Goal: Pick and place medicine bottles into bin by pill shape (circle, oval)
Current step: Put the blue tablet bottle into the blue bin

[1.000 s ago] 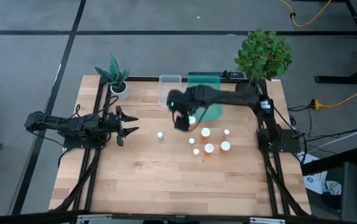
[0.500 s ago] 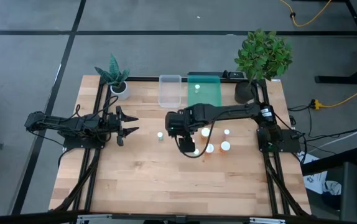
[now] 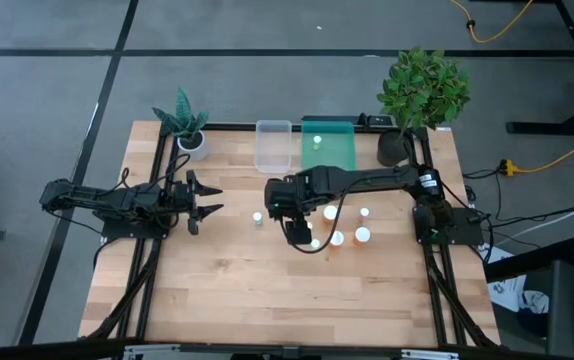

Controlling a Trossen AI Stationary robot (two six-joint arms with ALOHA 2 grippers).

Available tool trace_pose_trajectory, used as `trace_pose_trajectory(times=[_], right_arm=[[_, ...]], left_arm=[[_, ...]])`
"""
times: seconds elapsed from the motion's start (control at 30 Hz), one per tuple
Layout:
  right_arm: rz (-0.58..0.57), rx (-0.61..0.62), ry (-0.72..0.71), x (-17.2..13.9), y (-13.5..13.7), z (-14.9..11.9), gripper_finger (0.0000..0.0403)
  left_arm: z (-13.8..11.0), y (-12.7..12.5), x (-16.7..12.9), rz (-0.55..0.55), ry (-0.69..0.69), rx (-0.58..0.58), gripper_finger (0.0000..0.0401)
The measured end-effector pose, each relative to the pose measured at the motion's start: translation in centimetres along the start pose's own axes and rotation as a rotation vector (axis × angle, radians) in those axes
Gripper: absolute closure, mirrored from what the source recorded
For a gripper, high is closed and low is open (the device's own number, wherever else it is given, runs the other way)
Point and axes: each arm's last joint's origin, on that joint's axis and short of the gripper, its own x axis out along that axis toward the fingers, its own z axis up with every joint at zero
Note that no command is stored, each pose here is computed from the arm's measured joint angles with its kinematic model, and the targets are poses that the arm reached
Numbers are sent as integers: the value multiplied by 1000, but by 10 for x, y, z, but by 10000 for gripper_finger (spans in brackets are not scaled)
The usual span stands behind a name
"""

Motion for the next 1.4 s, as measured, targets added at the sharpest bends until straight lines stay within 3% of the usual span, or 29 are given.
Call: trace_pose_trajectory(times=[0.2,0.4,0.67,0.8,0.93,1.13,1.4], right_arm=[[15,-134,36,0,-4,-4,166],[105,-140,-13,4,-16,-2,166],[96,-185,-64,57,-19,-12,166],[71,-198,-190,80,-15,-13,166],[3,-163,-217,100,-14,-21,166],[-5,-65,-331,108,-14,-18,166],[-72,2,-303,117,-16,-21,166]], left_arm=[[0,0,0,0,0,0,206],[0,0,0,0,0,0,206],[0,0,0,0,0,0,206],[0,0,0,0,0,0,206],[0,0,0,0,0,0,206],[0,0,0,0,0,0,206],[0,0,0,0,0,0,206]])
